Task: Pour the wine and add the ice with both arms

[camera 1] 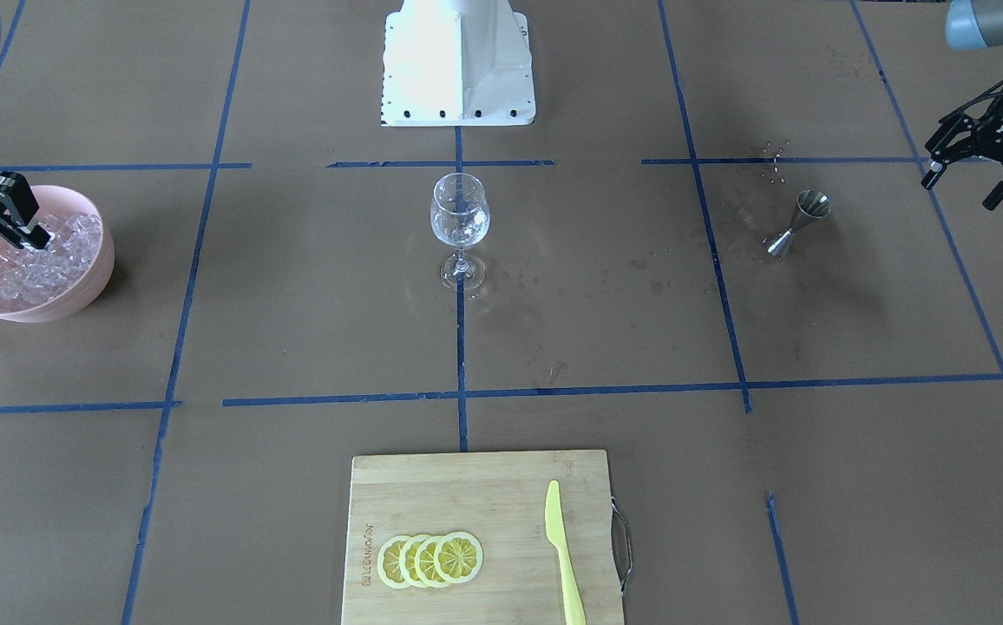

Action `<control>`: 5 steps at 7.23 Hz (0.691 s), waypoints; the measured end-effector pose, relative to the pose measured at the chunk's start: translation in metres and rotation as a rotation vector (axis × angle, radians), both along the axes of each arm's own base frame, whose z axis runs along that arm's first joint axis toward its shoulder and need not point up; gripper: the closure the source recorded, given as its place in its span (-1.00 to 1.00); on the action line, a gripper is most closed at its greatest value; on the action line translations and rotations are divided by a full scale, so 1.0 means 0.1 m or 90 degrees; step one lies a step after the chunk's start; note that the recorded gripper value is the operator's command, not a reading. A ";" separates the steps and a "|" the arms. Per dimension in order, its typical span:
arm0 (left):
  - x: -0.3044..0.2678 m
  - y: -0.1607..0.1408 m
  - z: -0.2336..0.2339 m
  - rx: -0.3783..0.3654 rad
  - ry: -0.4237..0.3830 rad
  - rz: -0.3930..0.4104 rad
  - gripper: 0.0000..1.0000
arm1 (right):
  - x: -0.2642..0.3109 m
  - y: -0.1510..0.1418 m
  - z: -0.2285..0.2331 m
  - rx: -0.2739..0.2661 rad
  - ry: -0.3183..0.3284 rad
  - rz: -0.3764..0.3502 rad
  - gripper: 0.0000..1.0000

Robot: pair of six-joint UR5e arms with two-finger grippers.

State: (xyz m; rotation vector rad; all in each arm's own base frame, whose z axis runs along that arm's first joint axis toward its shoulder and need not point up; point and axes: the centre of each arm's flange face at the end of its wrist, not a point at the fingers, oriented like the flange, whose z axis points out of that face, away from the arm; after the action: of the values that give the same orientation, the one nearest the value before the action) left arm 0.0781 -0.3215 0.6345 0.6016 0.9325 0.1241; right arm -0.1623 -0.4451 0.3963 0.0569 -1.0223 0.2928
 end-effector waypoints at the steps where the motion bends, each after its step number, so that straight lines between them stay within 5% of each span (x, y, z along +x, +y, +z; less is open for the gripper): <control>1: 0.00 0.00 -0.01 0.004 0.007 -0.003 -1.00 | -0.32 -0.07 -0.55 -0.033 -0.058 0.022 1.00; 3: 0.01 -0.01 -0.03 -0.004 0.022 -0.012 -1.00 | -1.24 0.08 -1.67 -0.099 -0.164 0.017 1.00; 5: 0.02 -0.03 -0.05 -0.006 0.027 -0.015 -1.00 | -2.19 0.46 -2.51 -0.134 -0.221 0.043 1.00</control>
State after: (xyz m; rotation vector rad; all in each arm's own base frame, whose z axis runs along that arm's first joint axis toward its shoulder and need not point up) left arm 0.0800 -0.3243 0.6292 0.6085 0.9657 0.0862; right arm -0.3815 -0.3990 0.1451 -0.1558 -1.3301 0.4814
